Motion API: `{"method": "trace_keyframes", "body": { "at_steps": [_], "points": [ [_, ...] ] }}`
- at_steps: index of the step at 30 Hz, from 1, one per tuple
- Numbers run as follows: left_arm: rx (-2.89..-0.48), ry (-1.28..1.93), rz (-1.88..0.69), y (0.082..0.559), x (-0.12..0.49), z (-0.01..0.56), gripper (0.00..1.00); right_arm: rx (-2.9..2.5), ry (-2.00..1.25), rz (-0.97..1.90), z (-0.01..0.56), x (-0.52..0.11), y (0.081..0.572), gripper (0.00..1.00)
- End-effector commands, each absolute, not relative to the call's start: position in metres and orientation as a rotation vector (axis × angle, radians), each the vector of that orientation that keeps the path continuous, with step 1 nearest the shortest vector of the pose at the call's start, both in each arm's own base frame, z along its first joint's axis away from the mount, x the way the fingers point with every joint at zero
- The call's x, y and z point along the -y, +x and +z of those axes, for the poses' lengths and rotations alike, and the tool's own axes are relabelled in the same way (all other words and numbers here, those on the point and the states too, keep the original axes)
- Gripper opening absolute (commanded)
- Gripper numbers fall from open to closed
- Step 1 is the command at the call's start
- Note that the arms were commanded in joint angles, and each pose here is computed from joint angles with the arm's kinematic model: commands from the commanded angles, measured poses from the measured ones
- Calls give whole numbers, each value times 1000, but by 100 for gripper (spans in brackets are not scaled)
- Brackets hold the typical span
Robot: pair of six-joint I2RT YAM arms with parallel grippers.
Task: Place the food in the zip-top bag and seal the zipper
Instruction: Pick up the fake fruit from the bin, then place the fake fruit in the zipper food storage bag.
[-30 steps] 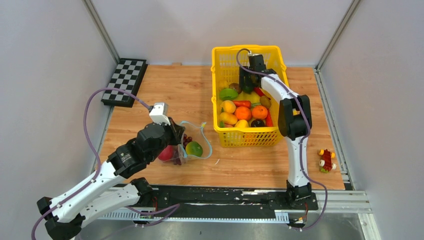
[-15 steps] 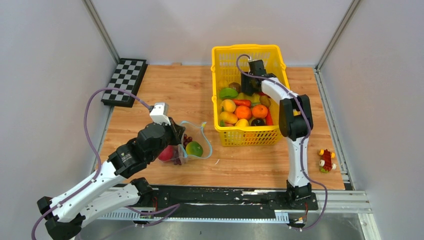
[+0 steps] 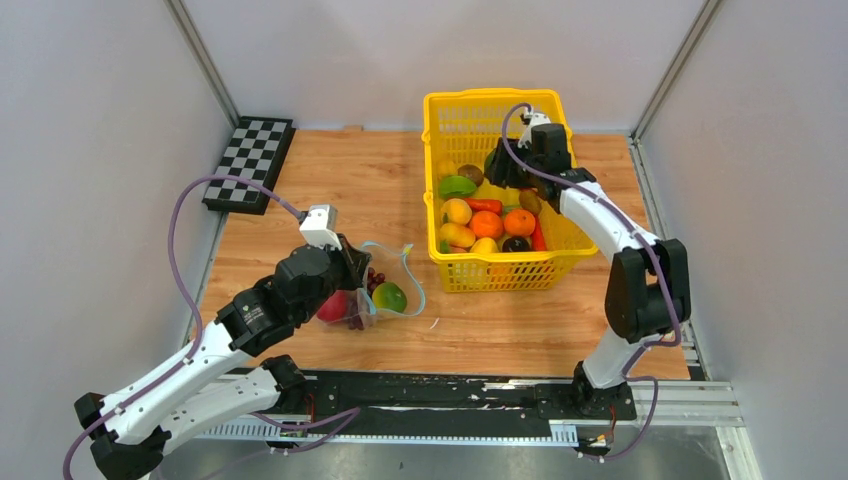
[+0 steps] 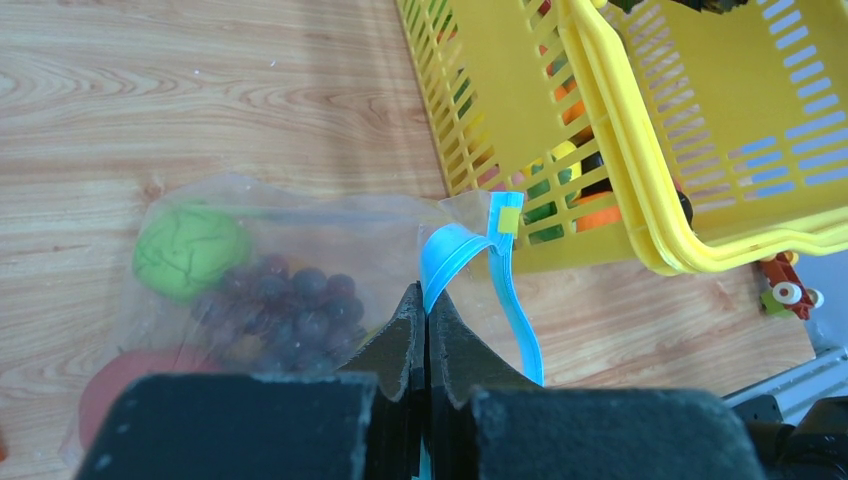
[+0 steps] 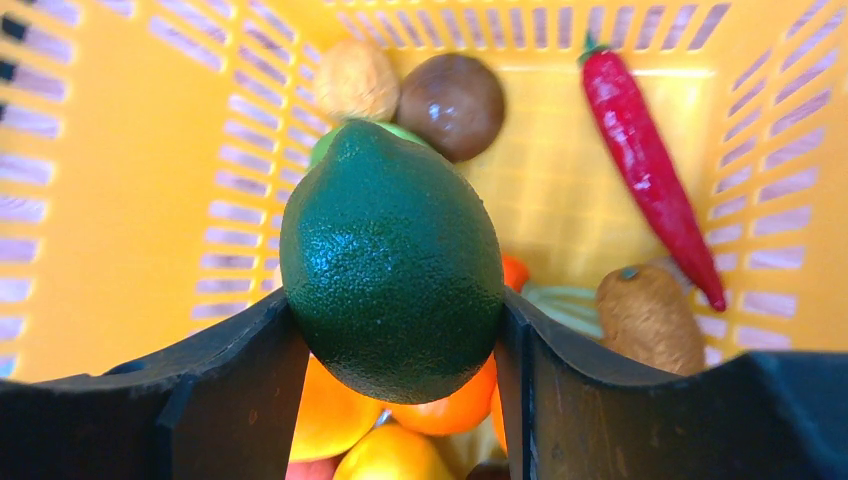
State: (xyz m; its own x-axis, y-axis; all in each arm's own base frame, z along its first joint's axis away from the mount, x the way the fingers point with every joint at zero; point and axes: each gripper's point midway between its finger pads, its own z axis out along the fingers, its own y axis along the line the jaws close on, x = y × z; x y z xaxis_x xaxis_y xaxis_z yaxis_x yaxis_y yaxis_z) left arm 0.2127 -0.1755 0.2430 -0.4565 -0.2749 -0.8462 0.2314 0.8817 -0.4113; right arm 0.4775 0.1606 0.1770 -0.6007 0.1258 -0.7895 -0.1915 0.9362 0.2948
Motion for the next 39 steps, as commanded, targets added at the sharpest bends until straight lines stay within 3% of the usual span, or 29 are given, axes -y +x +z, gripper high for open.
{"method": "trace_keyframes", "body": {
  "at_steps": [1,17,32,39],
  "points": [
    [-1907,-63,-638,218,182,257,0,-2037,-70,651,220,-182,455,38],
    [-1911,-43,-635,221,188,261,0,-1813,-283,826,280,-195,366,39],
    [-1909,-27,-642,223,193,262,0,-1587,-856,1180,305,-286,229,39],
    [-1911,-20,-642,223,193,261,0,-1602,-1032,1228,286,-319,189,39]
  ]
}}
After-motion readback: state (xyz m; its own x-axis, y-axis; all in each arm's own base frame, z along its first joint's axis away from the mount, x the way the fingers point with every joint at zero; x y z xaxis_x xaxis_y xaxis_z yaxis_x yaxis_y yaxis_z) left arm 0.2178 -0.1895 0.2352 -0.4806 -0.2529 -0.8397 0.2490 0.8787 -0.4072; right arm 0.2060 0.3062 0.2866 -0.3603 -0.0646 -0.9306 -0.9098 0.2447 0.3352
